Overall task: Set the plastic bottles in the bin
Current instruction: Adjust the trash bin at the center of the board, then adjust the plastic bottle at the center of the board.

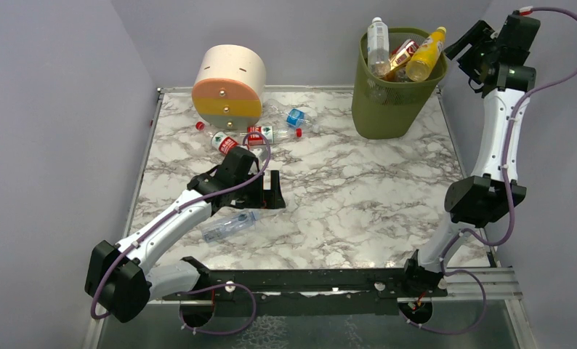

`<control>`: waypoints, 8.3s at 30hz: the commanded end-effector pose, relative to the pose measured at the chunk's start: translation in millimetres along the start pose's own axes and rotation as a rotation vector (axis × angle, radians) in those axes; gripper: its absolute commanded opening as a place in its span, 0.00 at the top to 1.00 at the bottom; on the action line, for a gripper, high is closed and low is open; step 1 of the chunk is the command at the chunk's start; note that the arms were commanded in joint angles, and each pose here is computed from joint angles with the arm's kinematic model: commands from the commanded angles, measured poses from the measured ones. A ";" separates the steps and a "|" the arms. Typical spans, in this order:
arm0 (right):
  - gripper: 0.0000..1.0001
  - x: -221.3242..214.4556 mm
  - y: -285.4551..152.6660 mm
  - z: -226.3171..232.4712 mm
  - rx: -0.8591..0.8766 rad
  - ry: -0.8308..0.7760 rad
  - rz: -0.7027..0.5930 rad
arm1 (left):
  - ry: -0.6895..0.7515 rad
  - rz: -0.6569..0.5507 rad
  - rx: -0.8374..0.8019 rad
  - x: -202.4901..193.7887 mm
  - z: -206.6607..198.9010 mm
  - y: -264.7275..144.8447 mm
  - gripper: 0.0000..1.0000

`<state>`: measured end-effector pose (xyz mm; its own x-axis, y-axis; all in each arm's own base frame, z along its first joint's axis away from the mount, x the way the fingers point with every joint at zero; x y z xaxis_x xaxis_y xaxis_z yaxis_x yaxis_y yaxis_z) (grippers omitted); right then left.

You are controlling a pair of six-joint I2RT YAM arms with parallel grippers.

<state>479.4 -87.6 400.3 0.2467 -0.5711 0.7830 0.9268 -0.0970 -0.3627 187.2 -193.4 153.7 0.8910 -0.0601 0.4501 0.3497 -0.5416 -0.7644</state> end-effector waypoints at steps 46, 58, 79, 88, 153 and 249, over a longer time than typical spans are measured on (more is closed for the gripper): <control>0.84 -66.4 55.9 -16.7 -0.027 0.036 0.175 | 0.020 -0.023 -0.025 11.7 -6.7 -2.2 0.03; 0.84 -48.1 34.8 4.4 0.033 0.012 0.182 | 0.019 -0.023 -0.037 10.9 -7.6 -1.4 0.03; 0.84 -56.0 -31.8 17.4 0.091 -0.023 0.229 | 0.010 -0.023 -0.076 5.0 -12.1 -6.3 0.03; 0.40 -62.7 -45.1 10.2 0.064 -0.037 0.220 | -0.001 -0.031 -0.076 5.1 -13.2 -10.6 0.03; 0.20 -179.7 -201.4 117.7 0.711 -0.200 0.393 | -0.571 -0.555 0.196 333.9 21.3 189.6 0.01; 0.20 -215.9 -211.9 91.9 0.702 -0.165 0.457 | 0.038 -0.327 0.563 272.2 54.3 159.2 0.01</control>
<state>251.5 128.5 362.5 0.6098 -0.2996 0.7338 0.6837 0.6672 -0.2957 492.0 -255.0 141.4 0.7085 0.0384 0.7047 0.7052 -0.0799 -0.7045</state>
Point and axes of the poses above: each gripper's point midway between its finger pads, its own y axis out along the fingers, its own z axis along the line the jaws close on, x = y × z, the point moved 3 cm from there along -y, back along the fingers, and after that the axes turned 2 degrees about y, right-handed, at the moved point
